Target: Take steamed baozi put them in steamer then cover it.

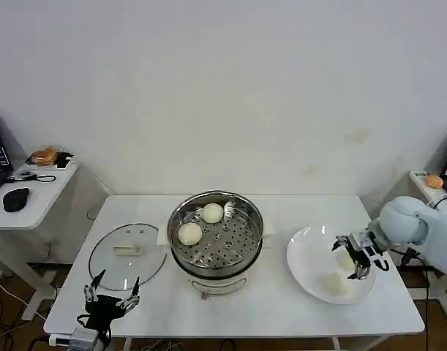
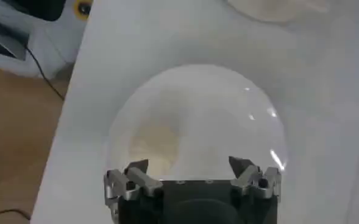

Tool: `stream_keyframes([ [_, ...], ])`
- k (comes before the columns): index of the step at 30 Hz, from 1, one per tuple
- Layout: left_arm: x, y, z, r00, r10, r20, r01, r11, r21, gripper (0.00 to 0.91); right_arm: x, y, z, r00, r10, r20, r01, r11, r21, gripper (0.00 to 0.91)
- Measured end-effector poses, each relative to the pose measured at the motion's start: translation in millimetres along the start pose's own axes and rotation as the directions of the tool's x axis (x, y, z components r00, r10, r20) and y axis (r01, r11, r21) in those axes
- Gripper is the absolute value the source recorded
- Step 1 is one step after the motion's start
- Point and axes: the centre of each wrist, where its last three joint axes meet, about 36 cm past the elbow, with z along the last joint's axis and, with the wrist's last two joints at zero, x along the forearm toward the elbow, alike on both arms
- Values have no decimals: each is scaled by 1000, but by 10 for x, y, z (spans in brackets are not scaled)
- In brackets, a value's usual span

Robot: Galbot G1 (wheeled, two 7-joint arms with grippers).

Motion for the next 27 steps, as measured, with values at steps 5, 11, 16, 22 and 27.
stream_keyframes([
  [5, -17, 50, 15, 1000, -7, -3, 7, 1000, -6, 907, -175, 71, 40, 1000, -24, -5, 24, 999, -29, 907],
  [11, -36, 75, 35, 1000, -12, -8, 12, 1000, -7, 907, -349, 130, 64, 999, -45, -11, 44, 997, -58, 907],
  [16, -61, 67, 57, 1000, -13, -13, 13, 1000, -4, 907, -467, 148, 83, 999, -52, -14, 51, 996, -75, 907],
  [22, -73, 66, 64, 1000, -15, -15, 15, 1000, -2, 907, -598, 167, 98, 998, -66, -13, 64, 994, -93, 907],
  [27, -73, 53, 73, 1000, -16, -18, 16, 1000, 2, 907, -657, 160, 93, 997, -71, -14, 69, 992, -105, 796],
])
